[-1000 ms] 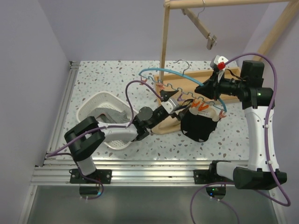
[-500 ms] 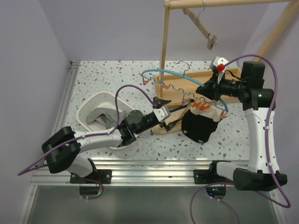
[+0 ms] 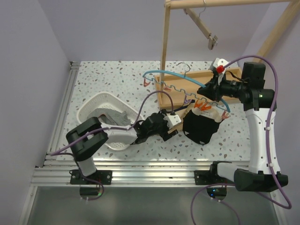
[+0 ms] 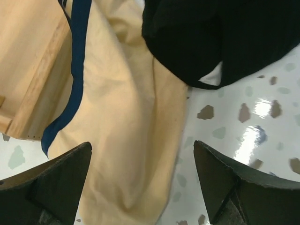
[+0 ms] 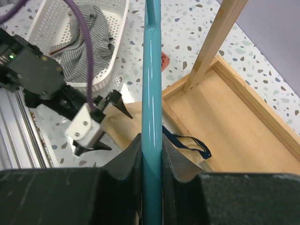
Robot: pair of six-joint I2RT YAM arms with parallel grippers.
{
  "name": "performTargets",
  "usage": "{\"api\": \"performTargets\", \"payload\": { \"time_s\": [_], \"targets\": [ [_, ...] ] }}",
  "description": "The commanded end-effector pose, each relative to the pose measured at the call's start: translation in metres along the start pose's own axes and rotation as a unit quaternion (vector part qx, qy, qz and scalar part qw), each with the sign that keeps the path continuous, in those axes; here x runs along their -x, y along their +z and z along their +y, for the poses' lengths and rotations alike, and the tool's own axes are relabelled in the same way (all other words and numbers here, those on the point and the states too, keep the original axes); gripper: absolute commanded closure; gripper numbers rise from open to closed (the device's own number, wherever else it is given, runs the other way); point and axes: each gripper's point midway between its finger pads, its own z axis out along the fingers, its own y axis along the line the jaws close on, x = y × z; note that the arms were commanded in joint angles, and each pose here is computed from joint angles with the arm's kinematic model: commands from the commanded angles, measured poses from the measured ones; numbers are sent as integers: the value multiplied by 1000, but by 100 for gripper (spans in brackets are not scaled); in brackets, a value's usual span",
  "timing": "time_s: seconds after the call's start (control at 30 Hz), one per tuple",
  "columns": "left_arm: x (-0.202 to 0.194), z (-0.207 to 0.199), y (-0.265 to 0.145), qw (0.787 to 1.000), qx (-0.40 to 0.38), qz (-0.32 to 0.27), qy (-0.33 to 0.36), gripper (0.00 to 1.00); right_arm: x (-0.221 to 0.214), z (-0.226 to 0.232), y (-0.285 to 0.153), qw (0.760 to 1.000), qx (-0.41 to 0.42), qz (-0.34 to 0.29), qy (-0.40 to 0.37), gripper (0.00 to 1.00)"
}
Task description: Remove the underwear clipped to the hanger
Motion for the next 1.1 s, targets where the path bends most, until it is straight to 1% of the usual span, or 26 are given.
{"api": "performTargets", "payload": {
  "time_s": [0.0, 0.07, 0.13, 0.17, 0.23, 0.27, 0.37, 0.4, 0.47, 0.5, 0.53, 0.57, 0.6, 0.63, 0.67, 0.7, 0.73, 0.77, 0.8, 0.83, 0.87, 0.9, 0.93, 0.97, 1.03, 1.07],
  "targets": [
    [-7, 21, 21, 997, 63, 33, -9, 8, 12, 2, -6, 1000, -4, -12, -25, 100],
    [-16, 29, 36, 994, 89, 56, -9, 10, 11, 2, -7, 1000, -4, -13, -26, 100],
    [-12, 42, 41, 990, 126, 58, -8, 19, 11, 2, -7, 1000, -4, -13, -25, 100],
    [-14, 48, 41, 988, 143, 59, -9, 28, 11, 2, -7, 1000, -3, -14, -24, 100],
    [-7, 49, 42, 988, 149, 46, -6, 40, 11, 3, -8, 1000, -3, -15, -26, 100],
    [-4, 49, 41, 988, 148, 43, -4, 58, 11, 3, -8, 1000, -3, -15, -25, 100],
    [11, 46, 30, 989, 146, 18, 1, 100, 12, 3, -10, 1000, -5, -15, -26, 100],
    [25, 47, 17, 989, 149, -7, 0, 100, 11, 2, -11, 1000, -7, -15, -24, 100],
    [39, 46, 1, 988, 149, -37, -4, 100, 12, 1, -13, 999, -12, -17, -27, 100],
    [39, 44, -9, 988, 147, -51, -13, 100, 11, 0, -13, 999, -18, -14, -23, 100],
    [62, 49, -29, 984, 153, -88, -25, 100, 12, -3, -15, 999, -27, -15, -27, 100],
    [68, 50, -41, 982, 156, -105, -33, 100, 12, -5, -15, 999, -33, -15, -28, 100],
    [62, 49, -52, 980, 158, -114, -42, 100, 12, -7, -17, 999, -42, -15, -28, 100],
    [81, 55, -74, 973, 169, -148, -53, 100, 13, -7, -18, 998, -46, -16, -29, 100],
    [72, 58, -85, 970, 181, -147, -61, 100, 13, -6, -19, 998, -46, -18, -30, 100],
    [73, 61, -95, 968, 191, -152, -65, 100, 14, -6, -20, 998, -47, -19, -30, 100],
    [84, 69, -115, 960, 206, -174, -73, 100, 14, -6, -21, 998, -48, -20, -30, 100],
    [81, 81, -127, 952, 240, -173, -83, 100, 14, -6, -21, 998, -50, -20, -29, 100],
    [71, 84, -134, 950, 252, -162, -92, 100, 15, -6, -22, 998, -51, -21, -30, 100],
    [77, 92, -151, 941, 270, -175, -104, 100, 15, -6, -23, 998, -52, -21, -30, 100],
    [71, 108, -162, 927, 308, -170, -131, 100, 14, -7, -22, 998, -51, -21, -28, 100],
    [60, 116, -170, 922, 330, -149, -138, 100, 14, -7, -23, 998, -52, -22, -29, 100],
    [60, 125, -183, 909, 352, -155, -162, 100, 14, -7, -22, 998, -51, -22, -28, 100],
    [50, 144, -199, 885, 402, -146, -182, 100, 13, -7, -22, 998, -50, -21, -26, 100],
    [38, 159, -220, 861, 437, -144, -218, 100, 14, -7, -22, 998, -51, -22, -26, 100],
    [26, 173, -234, 836, 469, -146, -244, 100, 14, -7, -22, 998, -50, -23, -26, 100]
  ]
}}
